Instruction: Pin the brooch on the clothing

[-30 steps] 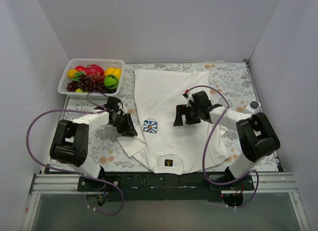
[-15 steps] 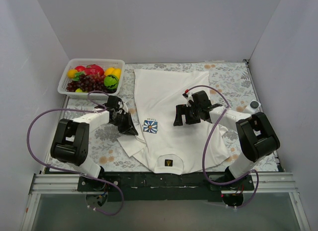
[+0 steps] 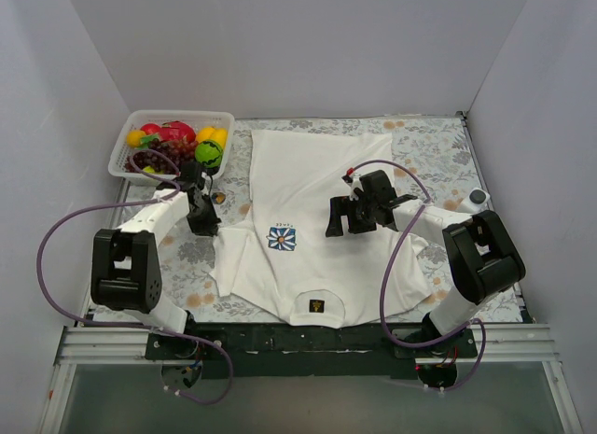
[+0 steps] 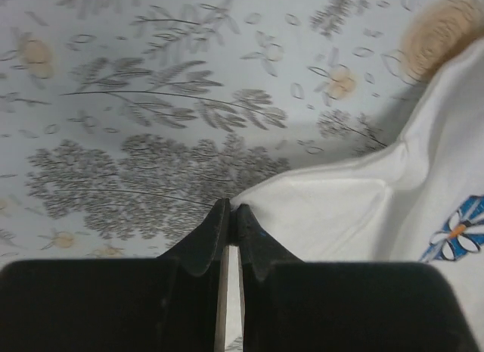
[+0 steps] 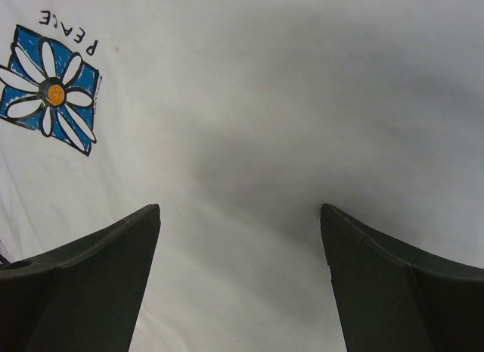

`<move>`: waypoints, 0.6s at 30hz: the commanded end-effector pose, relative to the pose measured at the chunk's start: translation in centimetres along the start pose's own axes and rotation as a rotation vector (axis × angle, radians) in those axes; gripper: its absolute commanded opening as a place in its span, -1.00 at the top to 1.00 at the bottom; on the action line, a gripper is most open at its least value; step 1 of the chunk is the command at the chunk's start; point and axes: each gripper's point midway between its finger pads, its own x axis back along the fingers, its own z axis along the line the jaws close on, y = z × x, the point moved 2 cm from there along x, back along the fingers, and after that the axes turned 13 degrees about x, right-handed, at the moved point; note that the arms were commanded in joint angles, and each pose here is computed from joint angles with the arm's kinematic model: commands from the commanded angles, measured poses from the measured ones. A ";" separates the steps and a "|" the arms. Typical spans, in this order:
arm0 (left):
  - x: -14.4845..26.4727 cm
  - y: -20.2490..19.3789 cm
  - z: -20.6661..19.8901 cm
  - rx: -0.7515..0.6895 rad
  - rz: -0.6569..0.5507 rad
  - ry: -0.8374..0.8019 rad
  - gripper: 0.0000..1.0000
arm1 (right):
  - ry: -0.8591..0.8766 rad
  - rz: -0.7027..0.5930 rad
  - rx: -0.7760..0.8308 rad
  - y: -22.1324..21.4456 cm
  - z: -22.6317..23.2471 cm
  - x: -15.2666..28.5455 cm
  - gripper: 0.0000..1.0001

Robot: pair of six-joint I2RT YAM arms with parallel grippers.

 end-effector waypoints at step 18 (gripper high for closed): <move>4.1 4.8 6.5 0.110 -0.244 0.355 0.29 | -0.035 0.033 0.040 0.7 -0.5 0.2 -0.87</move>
